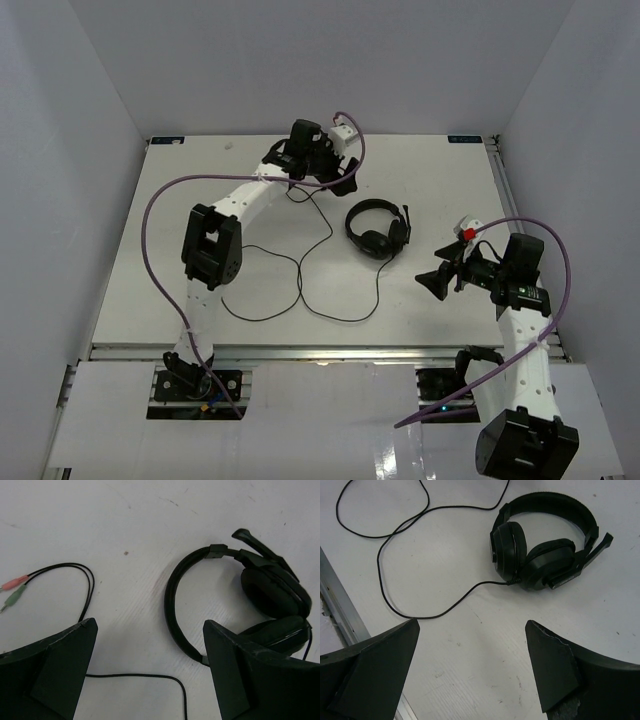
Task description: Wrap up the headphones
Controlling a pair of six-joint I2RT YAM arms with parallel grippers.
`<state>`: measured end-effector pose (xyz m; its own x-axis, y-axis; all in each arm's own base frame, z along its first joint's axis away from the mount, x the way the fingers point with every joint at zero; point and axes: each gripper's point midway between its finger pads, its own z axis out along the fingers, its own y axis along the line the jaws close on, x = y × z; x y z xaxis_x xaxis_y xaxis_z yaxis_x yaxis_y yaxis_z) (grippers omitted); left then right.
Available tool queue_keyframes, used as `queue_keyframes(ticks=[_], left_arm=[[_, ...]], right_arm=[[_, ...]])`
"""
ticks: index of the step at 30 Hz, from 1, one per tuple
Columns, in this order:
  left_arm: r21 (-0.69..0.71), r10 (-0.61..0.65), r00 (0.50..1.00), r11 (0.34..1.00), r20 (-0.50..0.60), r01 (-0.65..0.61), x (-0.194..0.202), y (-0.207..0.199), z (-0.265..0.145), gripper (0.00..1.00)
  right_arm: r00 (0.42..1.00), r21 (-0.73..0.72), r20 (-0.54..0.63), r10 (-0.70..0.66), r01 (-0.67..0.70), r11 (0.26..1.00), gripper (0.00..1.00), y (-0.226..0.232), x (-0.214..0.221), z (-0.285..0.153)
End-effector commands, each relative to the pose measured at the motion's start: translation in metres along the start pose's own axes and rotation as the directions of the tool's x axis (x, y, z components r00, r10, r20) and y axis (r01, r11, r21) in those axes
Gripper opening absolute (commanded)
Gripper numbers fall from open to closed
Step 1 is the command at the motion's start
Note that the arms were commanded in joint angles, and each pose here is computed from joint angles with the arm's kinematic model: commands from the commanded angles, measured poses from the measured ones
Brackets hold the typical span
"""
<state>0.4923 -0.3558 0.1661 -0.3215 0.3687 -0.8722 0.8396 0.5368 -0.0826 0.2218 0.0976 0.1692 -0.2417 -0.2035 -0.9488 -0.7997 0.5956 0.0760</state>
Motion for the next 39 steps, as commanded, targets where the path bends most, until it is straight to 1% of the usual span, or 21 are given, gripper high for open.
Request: queue_keyframes(ticks=[1,2,6,10,14,16,18,20,21,24,28,31,34,37,39], left_arm=[[0.139,0.161,0.987,0.978,-0.008,-0.158,0.007,-0.030,0.036,0.95],[0.150,0.170,0.985,0.975,-0.022,-0.165,0.017,-0.032,0.048,0.94],[0.146,0.209,0.978,0.968,-0.018,-0.204,0.021,-0.039,0.072,0.89],[0.105,0.252,0.967,0.963,-0.031,-0.248,0.030,-0.039,0.090,0.87],[0.064,0.296,0.954,0.954,-0.056,-0.292,0.042,-0.034,0.102,0.82],[0.051,0.308,0.949,0.951,-0.076,-0.304,0.049,-0.032,0.106,0.79],[0.043,0.322,0.941,0.947,-0.105,-0.319,0.061,-0.029,0.109,0.73],[0.039,0.330,0.936,0.944,-0.125,-0.327,0.069,-0.028,0.111,0.62],[0.042,0.333,0.933,0.943,-0.135,-0.330,0.073,-0.029,0.112,0.59],[0.043,0.337,0.928,0.942,-0.161,-0.334,0.086,-0.028,0.114,0.56],[0.050,0.330,0.929,0.944,-0.170,-0.326,0.092,-0.029,0.114,0.53],[0.069,0.319,0.932,0.948,-0.173,-0.311,0.096,-0.034,0.113,0.43],[0.081,0.311,0.933,0.950,-0.180,-0.301,0.100,-0.038,0.111,0.37],[0.087,0.294,0.938,0.955,-0.184,-0.283,0.099,-0.043,0.105,0.22],[0.081,0.278,0.944,0.960,-0.177,-0.267,0.092,-0.045,0.098,0.08]], right_arm=[[0.995,-0.060,0.072,-0.075,0.080,0.995,0.93,0.013,-0.015,-0.003],[0.995,-0.063,0.076,-0.072,0.077,0.995,0.93,0.014,-0.015,-0.004],[0.995,-0.064,0.082,-0.056,0.061,0.996,0.93,0.012,-0.015,-0.005],[0.995,-0.057,0.092,-0.043,0.049,0.997,0.93,0.010,-0.016,-0.007],[0.994,-0.050,0.104,-0.040,0.045,0.998,0.93,0.010,-0.017,-0.010],[0.993,-0.044,0.107,-0.039,0.044,0.998,0.93,0.009,-0.018,-0.011],[0.993,-0.044,0.113,-0.036,0.041,0.998,0.93,0.009,-0.018,-0.012],[0.993,-0.042,0.115,-0.033,0.038,0.998,0.93,0.008,-0.018,-0.012],[0.993,-0.039,0.116,-0.032,0.037,0.999,0.93,0.008,-0.019,-0.013],[0.992,-0.037,0.122,-0.028,0.033,0.999,0.93,0.007,-0.019,-0.014],[0.990,-0.045,0.137,-0.021,0.027,0.999,0.93,0.010,-0.021,-0.016],[0.988,-0.053,0.151,-0.022,0.030,0.998,0.93,0.013,-0.023,-0.017],[0.986,-0.062,0.162,-0.029,0.040,0.997,0.93,0.017,-0.025,-0.018],[0.986,-0.061,0.165,-0.036,0.047,0.997,0.93,0.019,-0.025,-0.019],[0.986,-0.062,0.165,-0.036,0.046,0.997,0.93,0.019,-0.025,-0.018]])
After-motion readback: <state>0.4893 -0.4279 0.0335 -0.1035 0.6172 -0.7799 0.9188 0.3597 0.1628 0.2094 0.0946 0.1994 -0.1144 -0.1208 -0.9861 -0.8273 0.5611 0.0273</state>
